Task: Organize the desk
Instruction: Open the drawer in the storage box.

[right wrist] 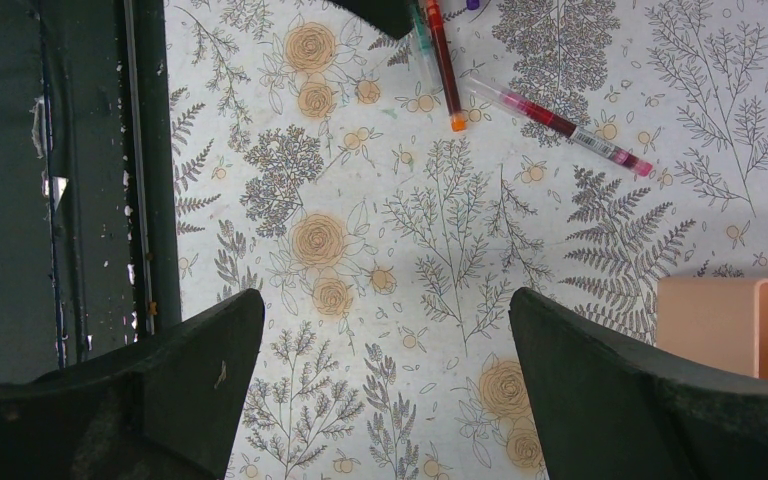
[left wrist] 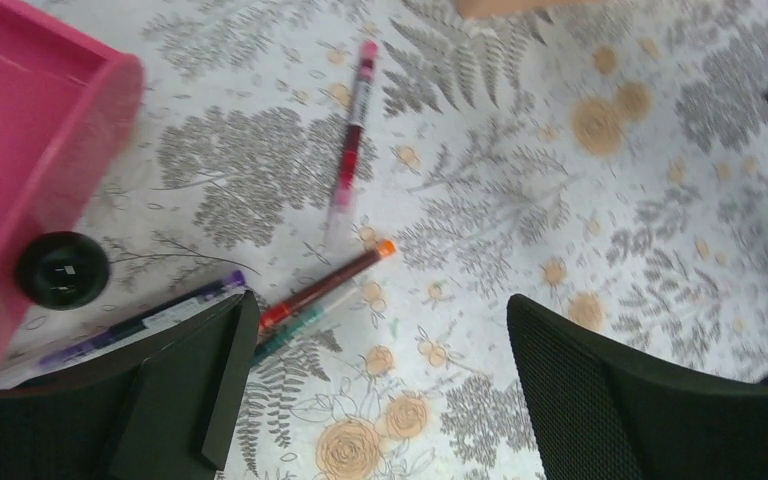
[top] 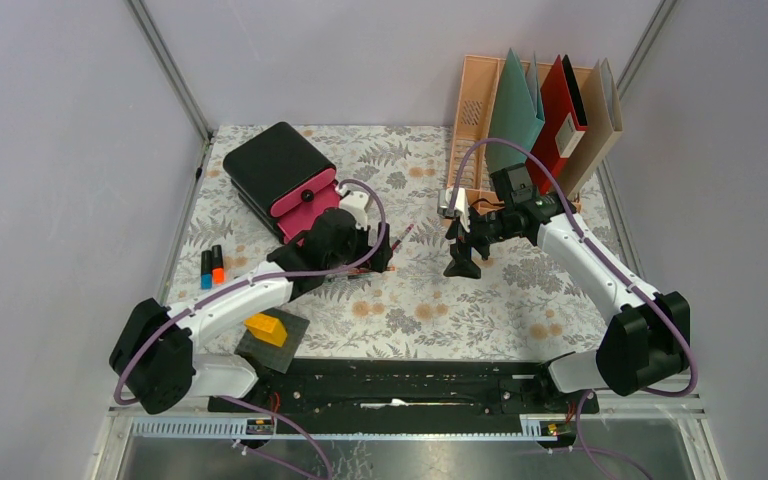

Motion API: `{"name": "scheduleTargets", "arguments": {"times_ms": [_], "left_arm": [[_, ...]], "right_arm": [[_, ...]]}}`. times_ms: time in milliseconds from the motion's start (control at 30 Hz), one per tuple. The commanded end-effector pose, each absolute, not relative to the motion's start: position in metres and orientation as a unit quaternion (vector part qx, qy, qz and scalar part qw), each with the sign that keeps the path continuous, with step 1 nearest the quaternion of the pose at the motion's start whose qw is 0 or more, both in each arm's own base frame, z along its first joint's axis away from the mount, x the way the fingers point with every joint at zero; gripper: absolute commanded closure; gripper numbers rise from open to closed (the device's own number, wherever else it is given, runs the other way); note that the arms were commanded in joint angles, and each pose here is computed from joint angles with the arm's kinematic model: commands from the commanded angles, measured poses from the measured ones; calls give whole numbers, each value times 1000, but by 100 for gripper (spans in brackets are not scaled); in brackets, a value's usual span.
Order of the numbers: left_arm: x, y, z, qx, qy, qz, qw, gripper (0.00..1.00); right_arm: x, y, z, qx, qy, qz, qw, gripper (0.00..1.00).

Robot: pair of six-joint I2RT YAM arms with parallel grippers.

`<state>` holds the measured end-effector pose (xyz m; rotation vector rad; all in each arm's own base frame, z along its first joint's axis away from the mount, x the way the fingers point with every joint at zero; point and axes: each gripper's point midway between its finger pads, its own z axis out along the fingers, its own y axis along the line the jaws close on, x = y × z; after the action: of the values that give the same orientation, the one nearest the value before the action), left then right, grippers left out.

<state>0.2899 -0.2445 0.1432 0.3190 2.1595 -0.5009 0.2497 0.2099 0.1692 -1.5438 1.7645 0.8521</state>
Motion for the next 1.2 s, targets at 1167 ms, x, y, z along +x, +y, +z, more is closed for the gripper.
{"name": "scheduleTargets", "arguments": {"times_ms": [1167], "left_arm": [[275,-241,46,380,883,-57,270,27]], "right_arm": [[244,214,161,-583,666,355,301,0]]}}
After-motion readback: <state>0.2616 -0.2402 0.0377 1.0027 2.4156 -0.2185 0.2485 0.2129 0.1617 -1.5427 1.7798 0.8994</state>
